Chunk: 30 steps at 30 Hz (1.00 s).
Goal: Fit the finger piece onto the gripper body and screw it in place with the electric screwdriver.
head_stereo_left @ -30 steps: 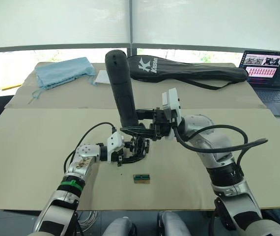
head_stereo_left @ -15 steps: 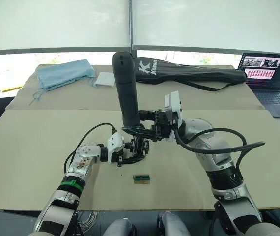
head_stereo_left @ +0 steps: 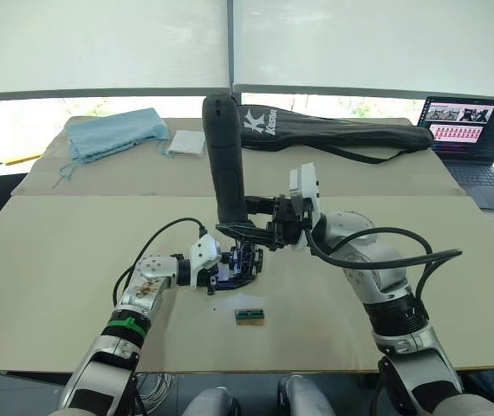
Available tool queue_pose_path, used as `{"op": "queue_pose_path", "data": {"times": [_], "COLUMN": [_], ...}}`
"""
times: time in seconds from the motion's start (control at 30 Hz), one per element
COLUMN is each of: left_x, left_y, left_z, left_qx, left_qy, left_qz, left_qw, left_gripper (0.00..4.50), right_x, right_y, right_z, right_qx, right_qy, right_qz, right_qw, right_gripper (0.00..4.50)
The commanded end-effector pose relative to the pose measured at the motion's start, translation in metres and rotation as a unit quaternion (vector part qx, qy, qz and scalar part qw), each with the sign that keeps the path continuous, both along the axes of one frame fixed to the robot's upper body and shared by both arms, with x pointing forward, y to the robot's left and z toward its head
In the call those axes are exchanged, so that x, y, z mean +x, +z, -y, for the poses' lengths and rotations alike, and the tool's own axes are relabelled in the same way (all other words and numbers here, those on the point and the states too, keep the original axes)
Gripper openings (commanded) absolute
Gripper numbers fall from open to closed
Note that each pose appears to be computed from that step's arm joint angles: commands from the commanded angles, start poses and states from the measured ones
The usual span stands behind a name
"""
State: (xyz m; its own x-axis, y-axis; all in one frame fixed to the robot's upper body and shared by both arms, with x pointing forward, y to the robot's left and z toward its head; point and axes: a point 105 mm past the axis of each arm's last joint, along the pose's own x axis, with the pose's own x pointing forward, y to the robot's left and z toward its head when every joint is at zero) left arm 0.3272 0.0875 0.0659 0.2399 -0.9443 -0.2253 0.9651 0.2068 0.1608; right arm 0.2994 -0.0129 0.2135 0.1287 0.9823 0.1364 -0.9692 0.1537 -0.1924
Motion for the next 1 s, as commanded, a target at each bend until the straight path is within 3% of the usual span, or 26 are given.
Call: {"op": "queue_pose_path", "data": {"times": [0.03, 0.13, 0.3, 0.5, 0.97, 1.0], "left_x": [-0.003, -0.003, -0.003, -0.002, -0.001, 0.0], "left_y": [-0.006, -0.007, -0.014, -0.021, -0.025, -0.025], "left_z": [0.003, 0.003, 0.0, -0.003, -0.005, -0.006], "left_qx": [0.009, 0.009, 0.021, 0.029, 0.018, 0.02], "left_qy": [-0.012, -0.01, 0.001, 0.015, 0.032, 0.037], "left_qz": [-0.01, -0.012, -0.029, -0.045, -0.071, -0.069], "left_qw": [1.0, 1.0, 0.999, 0.998, 0.997, 0.997], "left_gripper": [2.28, 2.28, 2.28, 2.28, 2.28, 2.78], "right_x": [0.008, 0.006, -0.003, -0.02, -0.043, -0.045], "right_y": [-0.04, -0.031, 0.018, 0.052, 0.093, 0.097], "right_z": [0.004, 0.003, 0.0, 0.001, 0.017, 0.02], "right_qx": [-0.059, -0.051, -0.014, 0.016, 0.096, 0.101], "right_qy": [-0.023, -0.015, 0.007, 0.039, 0.083, 0.086], "right_qz": [-0.06, -0.047, 0.005, 0.061, 0.125, 0.132], "right_qw": [0.996, 0.997, 1.0, 0.997, 0.984, 0.982], "right_gripper": [1.92, 1.92, 1.92, 1.92, 1.92, 1.92]}}
